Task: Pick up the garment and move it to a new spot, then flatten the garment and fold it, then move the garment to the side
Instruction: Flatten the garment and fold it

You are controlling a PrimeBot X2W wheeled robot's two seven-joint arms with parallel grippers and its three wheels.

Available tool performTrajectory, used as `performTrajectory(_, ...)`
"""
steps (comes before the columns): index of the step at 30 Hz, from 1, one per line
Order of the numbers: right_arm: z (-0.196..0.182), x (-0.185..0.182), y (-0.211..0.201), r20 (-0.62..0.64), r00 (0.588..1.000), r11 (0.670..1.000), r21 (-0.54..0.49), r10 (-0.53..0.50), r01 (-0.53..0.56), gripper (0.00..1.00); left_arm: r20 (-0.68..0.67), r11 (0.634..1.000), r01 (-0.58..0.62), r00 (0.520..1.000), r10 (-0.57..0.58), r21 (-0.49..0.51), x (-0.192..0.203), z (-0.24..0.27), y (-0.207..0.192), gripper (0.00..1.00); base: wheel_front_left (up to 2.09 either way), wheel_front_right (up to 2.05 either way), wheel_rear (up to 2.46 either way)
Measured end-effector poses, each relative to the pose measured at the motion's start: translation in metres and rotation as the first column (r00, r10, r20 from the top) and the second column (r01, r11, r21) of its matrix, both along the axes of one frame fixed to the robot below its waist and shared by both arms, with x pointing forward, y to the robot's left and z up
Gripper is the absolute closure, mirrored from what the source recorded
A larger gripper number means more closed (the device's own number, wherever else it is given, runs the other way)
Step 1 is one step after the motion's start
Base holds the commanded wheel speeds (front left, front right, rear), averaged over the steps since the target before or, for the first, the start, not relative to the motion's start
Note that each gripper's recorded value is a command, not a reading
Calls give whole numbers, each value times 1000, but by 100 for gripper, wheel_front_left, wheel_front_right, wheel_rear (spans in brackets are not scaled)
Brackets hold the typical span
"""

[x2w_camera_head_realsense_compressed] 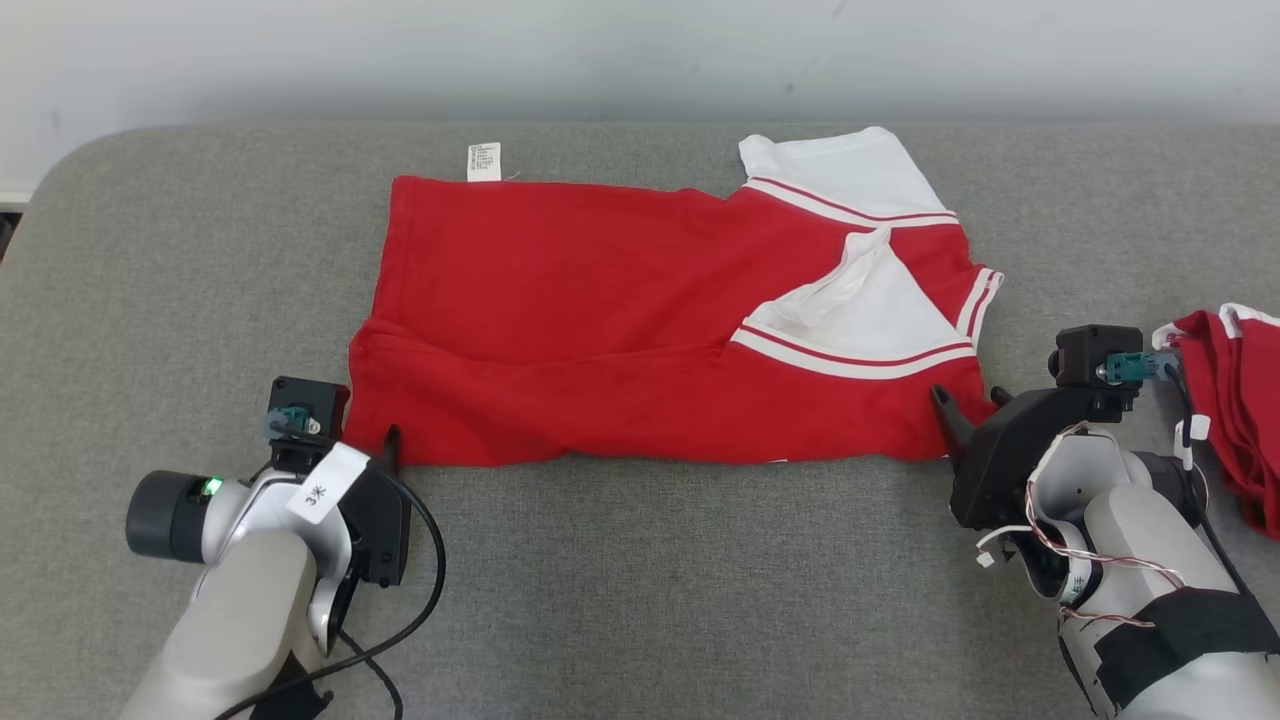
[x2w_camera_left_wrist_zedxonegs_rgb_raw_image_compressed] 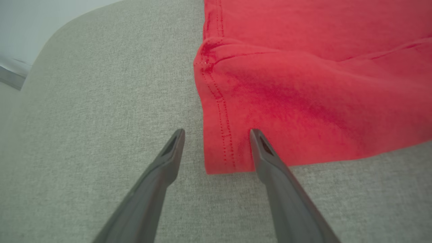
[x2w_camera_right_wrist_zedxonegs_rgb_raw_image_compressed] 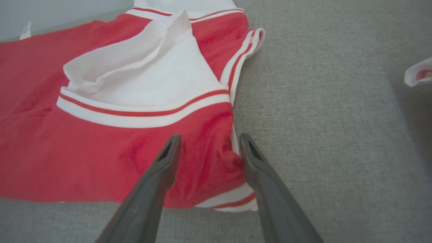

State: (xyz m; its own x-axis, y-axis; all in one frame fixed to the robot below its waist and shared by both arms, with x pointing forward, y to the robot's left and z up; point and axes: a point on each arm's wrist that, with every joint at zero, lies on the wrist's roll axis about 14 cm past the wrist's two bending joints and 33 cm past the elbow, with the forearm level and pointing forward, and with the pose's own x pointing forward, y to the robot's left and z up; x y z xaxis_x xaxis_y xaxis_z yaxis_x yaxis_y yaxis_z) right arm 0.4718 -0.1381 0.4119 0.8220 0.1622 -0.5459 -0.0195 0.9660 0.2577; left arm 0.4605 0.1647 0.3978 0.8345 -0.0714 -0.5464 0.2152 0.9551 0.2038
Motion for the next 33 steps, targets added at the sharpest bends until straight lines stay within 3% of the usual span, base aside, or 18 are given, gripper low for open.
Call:
performTrajectory(1, 0, 0, 0, 0, 1000, 1000, 0, 0, 0, 15, 0, 1000, 0, 1000, 0, 0, 0, 0, 0, 0, 0, 0, 0)
performTrajectory(2, -6, -1, 0, -23, 1000, 1000, -4, 1, -1, 22, -2, 1000, 5, 1000, -5, -2, 2, 0, -1, 0, 0, 0, 0)
performTrajectory(3, -8, -2, 0, -30, 1000, 1000, -5, -1, 1, 40, -4, 1000, 7, 1000, -7, -5, 2, 0, -1, 0, 0, 0, 0)
performTrajectory(4, -10, -2, 1, -35, 999, 1000, -5, 0, 0, 50, -9, 1000, 5, 1000, -5, -6, 2, -2, -1, 0, 0, 0, 0)
performTrajectory(6, -13, -3, 2, -50, 999, 1000, -5, 5, -5, 45, -28, 1000, 8, 1000, -9, -10, 0, -7, -1, 0, 0, 0, 0)
performTrajectory(9, -14, -3, 2, -54, 999, 1000, -5, 5, -6, 47, -51, 1000, 18, 999, -19, -25, -3, -12, -7, 15, 0, 0, 0)
performTrajectory(14, -18, -5, 0, -70, 998, 1000, -12, 4, -4, 76, -61, 999, 26, 998, -29, -37, -4, -13, -11, 53, 0, 0, 0)
performTrajectory(15, -18, -5, -1, -70, 998, 1000, -12, 3, -4, 91, -64, 999, 25, 998, -27, -36, -4, -14, -10, 59, 0, 0, 0)
performTrajectory(16, -18, -5, -1, -72, 997, 1000, -13, 3, -4, 100, -66, 999, 24, 997, -26, -35, -4, -14, -10, 73, 0, 0, 0)
performTrajectory(18, -18, -5, -1, -73, 997, 1000, -13, 2, -3, 100, -67, 999, 22, 997, -24, -34, -3, -14, -9, 100, 0, 0, 0)
performTrajectory(25, -10, -6, -4, -47, 999, 1000, 3, -11, 11, 100, -50, 997, -2, 999, -2, -73, -2, -6, -5, 100, 0, 0, 0)
performTrajectory(33, 3, -36, 5, 5, 1000, 989, 150, -11, 10, 100, -48, 983, -26, 999, 17, -181, -33, -12, -3, 100, 0, 0, 0)
